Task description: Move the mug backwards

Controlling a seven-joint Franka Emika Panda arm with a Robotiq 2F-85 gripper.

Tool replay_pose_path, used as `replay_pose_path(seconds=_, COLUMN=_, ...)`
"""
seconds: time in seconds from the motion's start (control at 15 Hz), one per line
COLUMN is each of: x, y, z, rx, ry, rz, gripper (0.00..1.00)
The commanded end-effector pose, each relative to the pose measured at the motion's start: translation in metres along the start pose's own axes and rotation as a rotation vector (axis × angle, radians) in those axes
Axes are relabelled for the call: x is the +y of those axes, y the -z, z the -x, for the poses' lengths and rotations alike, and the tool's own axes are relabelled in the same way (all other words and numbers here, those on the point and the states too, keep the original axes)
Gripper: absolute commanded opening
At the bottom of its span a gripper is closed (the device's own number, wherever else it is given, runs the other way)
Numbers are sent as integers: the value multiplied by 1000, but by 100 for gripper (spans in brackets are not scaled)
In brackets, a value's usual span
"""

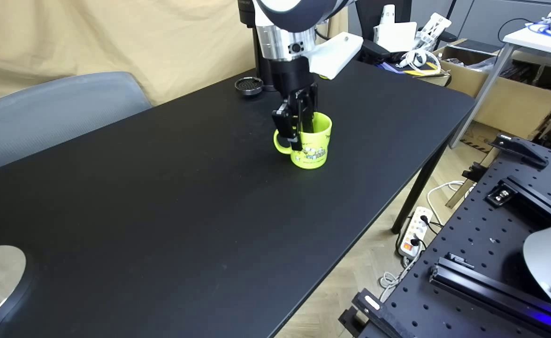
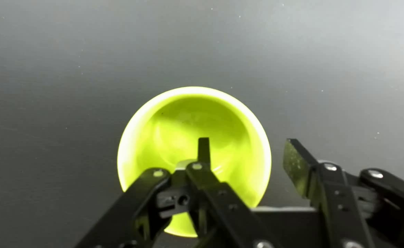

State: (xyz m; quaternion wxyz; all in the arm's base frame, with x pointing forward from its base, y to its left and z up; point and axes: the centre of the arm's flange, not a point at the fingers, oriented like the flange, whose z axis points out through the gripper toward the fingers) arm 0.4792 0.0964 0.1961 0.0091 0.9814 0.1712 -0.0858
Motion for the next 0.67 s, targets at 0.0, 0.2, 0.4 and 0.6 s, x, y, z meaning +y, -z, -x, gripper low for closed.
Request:
replay_pose_path(seconds=0.0, x=-7, y=19, z=11, rx=-54, ry=-48, rz=27, gripper=90)
replay_pose_path(seconds=0.2, x=-12, y=34, z=18, rx=-126, ry=-66, rz=-9, gripper=100)
replay_pose_path(seconds=0.4, x=-16, y=49, z=21, rx=-154, ry=-67, rz=-16, gripper=100)
replay_pose_path(seconds=0.6, x=-13, y=57, z=16, rx=-166, ry=-64, rz=-23, gripper=100)
